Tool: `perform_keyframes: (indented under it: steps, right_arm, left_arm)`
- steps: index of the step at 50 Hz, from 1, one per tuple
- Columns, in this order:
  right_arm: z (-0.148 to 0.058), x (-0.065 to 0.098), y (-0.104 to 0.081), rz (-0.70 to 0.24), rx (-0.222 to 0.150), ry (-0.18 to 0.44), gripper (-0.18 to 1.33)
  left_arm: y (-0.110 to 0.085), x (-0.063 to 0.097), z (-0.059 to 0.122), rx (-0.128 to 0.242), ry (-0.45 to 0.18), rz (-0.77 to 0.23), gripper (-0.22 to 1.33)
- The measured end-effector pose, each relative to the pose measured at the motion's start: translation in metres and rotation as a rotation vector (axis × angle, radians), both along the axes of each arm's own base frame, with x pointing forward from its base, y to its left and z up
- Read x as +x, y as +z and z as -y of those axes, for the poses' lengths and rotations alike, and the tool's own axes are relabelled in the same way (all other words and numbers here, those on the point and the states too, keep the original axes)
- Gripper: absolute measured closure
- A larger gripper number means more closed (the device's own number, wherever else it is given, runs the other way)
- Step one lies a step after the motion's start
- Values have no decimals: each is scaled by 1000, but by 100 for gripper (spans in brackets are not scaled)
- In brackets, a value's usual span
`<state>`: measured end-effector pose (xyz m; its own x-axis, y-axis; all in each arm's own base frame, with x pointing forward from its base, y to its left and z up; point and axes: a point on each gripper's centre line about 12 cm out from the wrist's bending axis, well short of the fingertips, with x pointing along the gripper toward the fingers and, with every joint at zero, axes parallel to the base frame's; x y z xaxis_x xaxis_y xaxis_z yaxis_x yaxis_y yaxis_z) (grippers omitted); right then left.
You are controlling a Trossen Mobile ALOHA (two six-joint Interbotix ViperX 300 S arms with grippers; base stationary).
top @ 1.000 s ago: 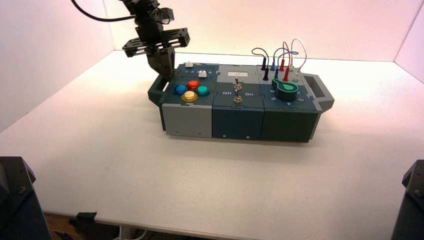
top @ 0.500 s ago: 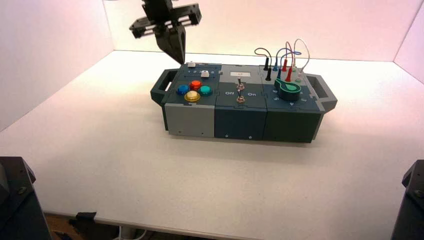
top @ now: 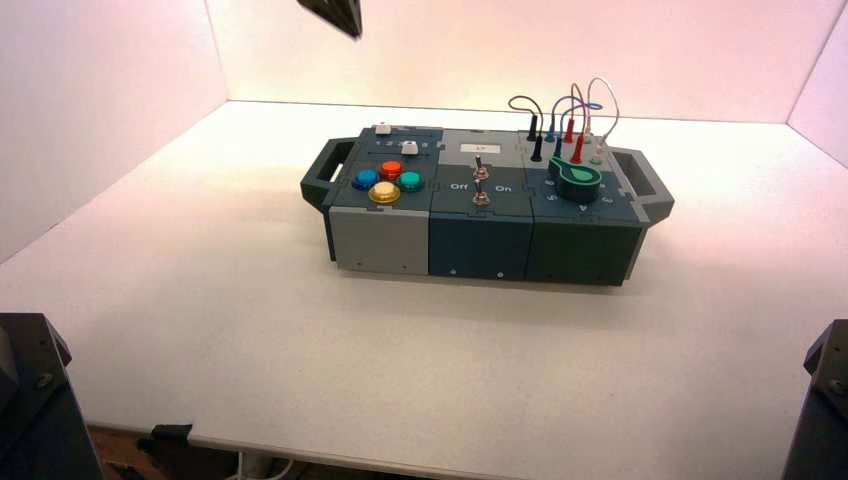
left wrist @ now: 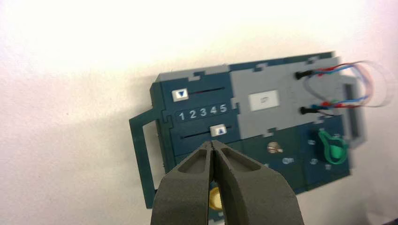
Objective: Push the green button with the right gripper.
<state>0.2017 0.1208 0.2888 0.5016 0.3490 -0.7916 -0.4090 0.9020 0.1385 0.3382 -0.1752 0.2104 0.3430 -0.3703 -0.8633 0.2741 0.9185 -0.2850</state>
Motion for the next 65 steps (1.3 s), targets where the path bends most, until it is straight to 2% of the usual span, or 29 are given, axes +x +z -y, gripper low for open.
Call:
perform_keyframes:
  steps: [7, 15, 25, 38, 46, 56, 65]
  right_arm:
    - [-17, 6, -6, -17, -10, 46, 129]
    - [-34, 16, -13, -40, -23, 78, 129]
    - [-62, 27, -36, -90, -61, 136, 129]
    - [-86, 42, -63, -147, -85, 157, 129]
    - [-98, 48, -87, -195, -105, 162, 129]
    - [-111, 55, -108, -230, -127, 175, 129]
    - [-131, 60, -127, -255, -150, 205, 129]
  left_arm:
    - [18, -14, -7, -18, 1, 43, 127]
    - [37, -39, -18, -38, -1, 91, 128]
    - [54, -67, -31, -54, -15, 148, 127]
    - [60, -97, -48, -58, -13, 163, 127]
    - [72, -118, -61, -72, -6, 210, 128]
    - [75, -132, -72, -78, 13, 230, 128]
    - [75, -141, -76, -79, 14, 234, 128]
